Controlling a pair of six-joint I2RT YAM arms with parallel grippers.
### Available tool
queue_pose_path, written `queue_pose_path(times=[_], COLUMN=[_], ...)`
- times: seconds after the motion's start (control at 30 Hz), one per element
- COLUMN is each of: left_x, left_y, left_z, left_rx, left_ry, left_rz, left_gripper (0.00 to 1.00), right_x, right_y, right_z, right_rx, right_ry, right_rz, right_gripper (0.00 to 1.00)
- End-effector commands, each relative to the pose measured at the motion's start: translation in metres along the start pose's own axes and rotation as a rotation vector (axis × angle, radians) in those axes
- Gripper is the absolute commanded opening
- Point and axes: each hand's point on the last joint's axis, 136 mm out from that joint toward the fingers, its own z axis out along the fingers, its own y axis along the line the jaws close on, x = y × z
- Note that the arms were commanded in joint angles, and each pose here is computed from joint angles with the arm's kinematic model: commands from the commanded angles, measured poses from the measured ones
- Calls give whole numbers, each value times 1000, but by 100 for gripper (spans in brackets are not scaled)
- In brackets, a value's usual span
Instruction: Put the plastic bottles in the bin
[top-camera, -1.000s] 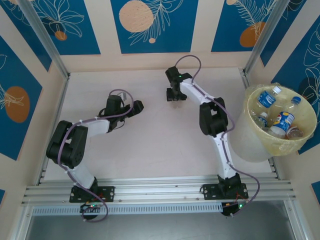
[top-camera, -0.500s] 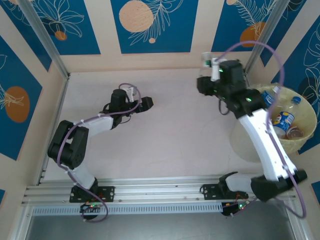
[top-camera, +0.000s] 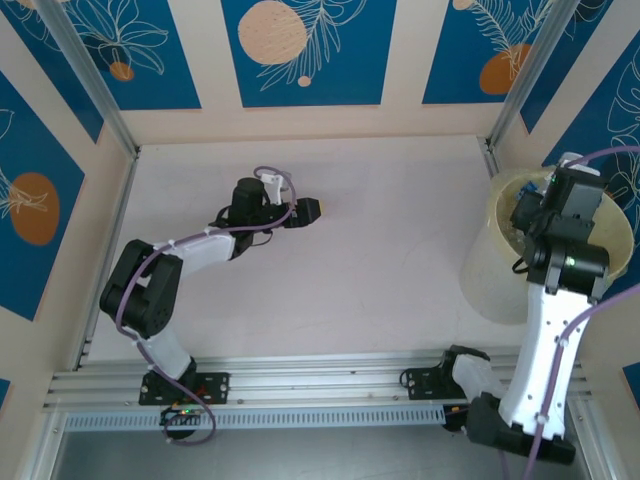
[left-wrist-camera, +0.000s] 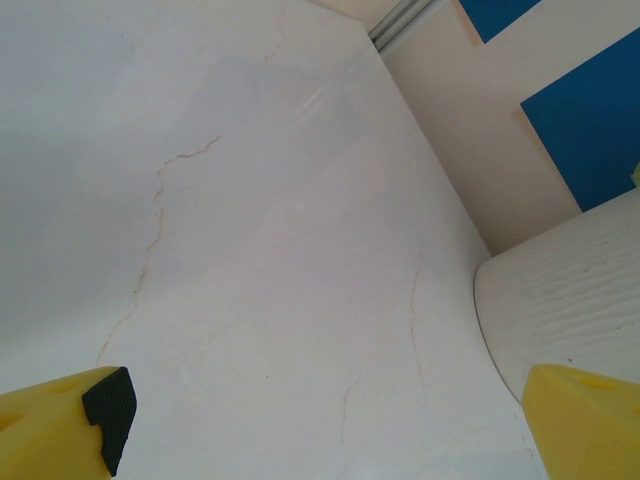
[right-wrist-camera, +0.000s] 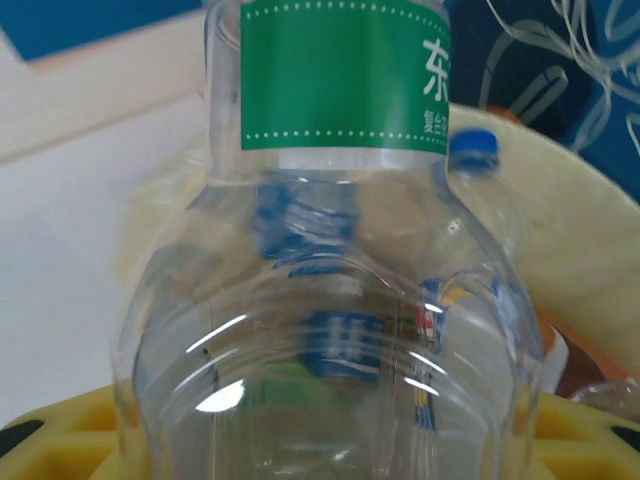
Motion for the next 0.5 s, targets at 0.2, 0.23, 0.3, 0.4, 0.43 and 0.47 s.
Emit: queue_pose_path(times=[0.2, 0.23, 0.3, 0.4, 0.43, 0.47], left_x=[-6, -5, -5, -6, -6, -7], left_y=[-2, -1, 1, 0, 1, 0], left_z=[-1, 0, 0, 1, 1, 1], left_rx=[3, -2, -6, -5, -6, -7], left_ry=[-7, -7, -7, -5, -4, -7], left_rz=[51, 51, 50, 45, 43, 44], left_gripper=[100, 100, 100, 100, 100, 100], right_x=[19, 21, 24, 21, 19, 15], right_y=[-3, -1, 5, 3, 1, 0], right_z=[44, 45, 44, 39, 37, 33], right_rx=[43, 34, 11, 39, 53, 66], right_ry=[93, 100, 118, 113, 101, 86], right_rz=[58, 57, 55, 54, 51, 45], right_gripper=[59, 62, 71, 83, 85, 87])
